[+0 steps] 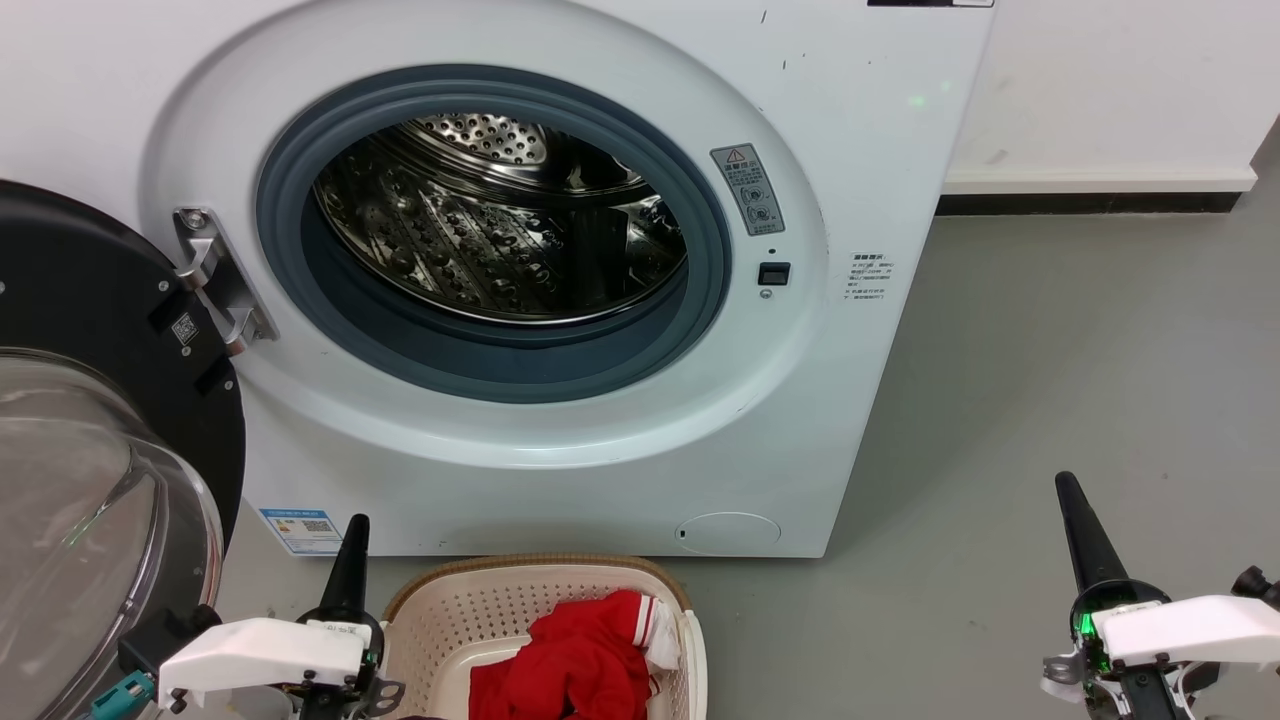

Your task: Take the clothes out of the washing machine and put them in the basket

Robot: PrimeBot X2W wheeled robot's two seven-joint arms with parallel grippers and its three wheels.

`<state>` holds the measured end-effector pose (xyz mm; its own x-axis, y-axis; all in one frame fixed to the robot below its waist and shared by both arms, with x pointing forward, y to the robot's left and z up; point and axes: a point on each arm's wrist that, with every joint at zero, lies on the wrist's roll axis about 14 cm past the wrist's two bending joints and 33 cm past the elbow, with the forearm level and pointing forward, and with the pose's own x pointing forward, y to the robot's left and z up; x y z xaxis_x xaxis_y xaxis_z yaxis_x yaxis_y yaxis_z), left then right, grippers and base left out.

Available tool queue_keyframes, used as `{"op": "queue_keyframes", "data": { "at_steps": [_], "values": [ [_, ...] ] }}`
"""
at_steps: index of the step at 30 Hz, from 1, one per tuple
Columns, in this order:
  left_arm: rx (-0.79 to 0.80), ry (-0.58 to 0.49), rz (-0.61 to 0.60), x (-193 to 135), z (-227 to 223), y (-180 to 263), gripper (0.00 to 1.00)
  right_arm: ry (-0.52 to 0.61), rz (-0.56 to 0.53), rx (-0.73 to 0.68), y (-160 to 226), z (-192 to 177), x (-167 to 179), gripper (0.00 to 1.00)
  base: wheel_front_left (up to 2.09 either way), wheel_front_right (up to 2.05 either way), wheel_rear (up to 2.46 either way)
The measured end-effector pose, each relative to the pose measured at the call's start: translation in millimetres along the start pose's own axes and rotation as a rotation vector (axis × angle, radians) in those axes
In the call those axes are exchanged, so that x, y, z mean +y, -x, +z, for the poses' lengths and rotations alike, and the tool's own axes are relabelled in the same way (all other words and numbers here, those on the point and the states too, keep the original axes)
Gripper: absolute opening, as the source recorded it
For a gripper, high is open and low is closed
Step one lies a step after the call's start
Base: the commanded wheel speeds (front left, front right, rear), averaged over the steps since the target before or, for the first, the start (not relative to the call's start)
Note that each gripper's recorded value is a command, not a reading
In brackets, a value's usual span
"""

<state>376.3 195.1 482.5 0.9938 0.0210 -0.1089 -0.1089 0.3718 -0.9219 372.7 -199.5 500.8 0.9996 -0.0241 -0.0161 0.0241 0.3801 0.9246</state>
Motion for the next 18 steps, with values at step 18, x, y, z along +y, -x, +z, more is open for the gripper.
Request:
{"op": "queue_keyframes", "data": {
  "at_steps": [18],
  "values": [
    [0.002,0.167,-0.038,-7.4,4.6,-3.9,0.0,-0.166,-0.001,0.01,-6.1,0.9,0.5,0.0,0.0,0.0,0.0]
  ]
}}
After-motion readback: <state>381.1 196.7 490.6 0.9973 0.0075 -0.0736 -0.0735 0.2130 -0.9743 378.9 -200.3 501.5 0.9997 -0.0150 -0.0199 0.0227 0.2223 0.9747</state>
